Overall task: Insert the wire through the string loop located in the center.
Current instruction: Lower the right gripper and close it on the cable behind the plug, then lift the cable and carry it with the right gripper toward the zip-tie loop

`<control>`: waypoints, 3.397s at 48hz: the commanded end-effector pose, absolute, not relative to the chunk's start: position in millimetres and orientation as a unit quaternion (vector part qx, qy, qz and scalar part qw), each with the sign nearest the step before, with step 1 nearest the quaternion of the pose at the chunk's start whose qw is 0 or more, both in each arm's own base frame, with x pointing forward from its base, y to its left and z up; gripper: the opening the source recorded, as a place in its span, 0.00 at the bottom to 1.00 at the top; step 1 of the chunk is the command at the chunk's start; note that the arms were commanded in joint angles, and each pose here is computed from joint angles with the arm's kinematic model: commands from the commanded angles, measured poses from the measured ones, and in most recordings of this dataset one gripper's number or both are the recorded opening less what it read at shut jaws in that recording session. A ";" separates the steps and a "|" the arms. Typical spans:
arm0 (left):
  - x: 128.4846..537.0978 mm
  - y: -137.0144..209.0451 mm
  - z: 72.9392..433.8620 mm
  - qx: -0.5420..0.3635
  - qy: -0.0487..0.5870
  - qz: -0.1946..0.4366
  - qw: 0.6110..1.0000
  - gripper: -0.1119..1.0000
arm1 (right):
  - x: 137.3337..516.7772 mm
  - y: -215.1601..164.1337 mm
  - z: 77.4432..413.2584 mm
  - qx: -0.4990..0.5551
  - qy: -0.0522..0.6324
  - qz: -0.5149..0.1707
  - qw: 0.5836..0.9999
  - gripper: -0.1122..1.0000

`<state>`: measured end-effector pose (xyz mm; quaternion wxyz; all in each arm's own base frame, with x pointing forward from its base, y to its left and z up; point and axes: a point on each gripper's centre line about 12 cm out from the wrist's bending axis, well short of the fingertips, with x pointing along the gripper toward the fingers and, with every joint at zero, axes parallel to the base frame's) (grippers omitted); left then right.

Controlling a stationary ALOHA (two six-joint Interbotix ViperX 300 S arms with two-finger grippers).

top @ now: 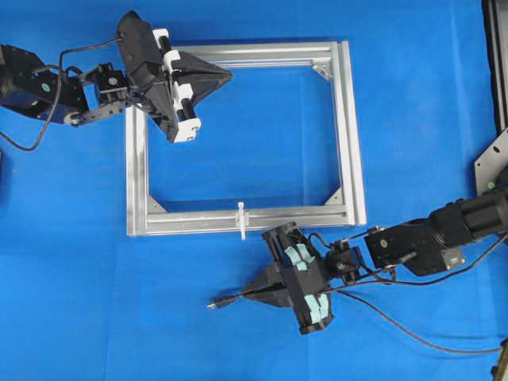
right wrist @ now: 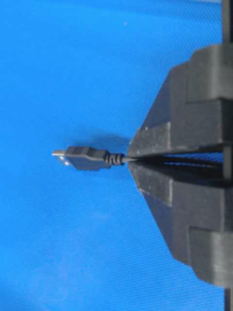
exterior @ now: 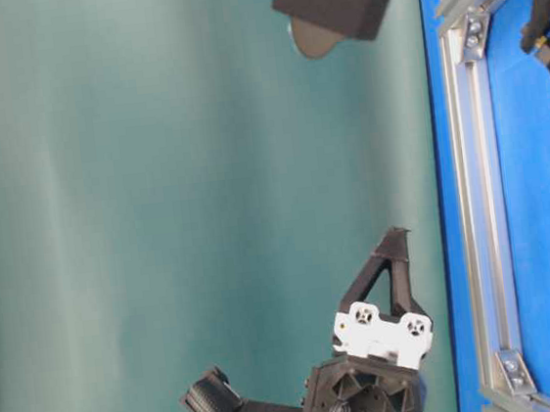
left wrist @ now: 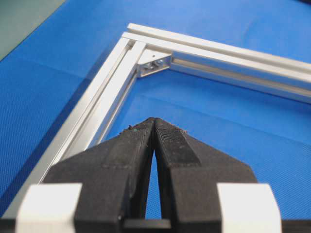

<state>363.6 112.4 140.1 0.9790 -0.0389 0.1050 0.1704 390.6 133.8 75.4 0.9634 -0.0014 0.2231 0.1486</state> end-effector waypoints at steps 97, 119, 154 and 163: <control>365.4 110.7 153.7 -0.035 0.085 0.166 0.982 0.10 | 389.8 135.3 154.5 0.002 0.203 0.154 0.967 0.08; 365.4 110.6 153.5 -0.034 0.086 0.166 0.982 0.10 | 387.6 134.6 153.6 0.001 0.205 0.153 0.967 0.08; 365.1 110.5 153.2 -0.034 0.086 0.166 0.982 0.10 | 316.8 105.5 131.8 0.000 0.258 0.140 0.956 0.08; 365.5 110.6 153.7 -0.034 0.085 0.166 0.982 0.10 | 320.5 96.5 133.3 0.007 0.252 0.125 0.960 0.08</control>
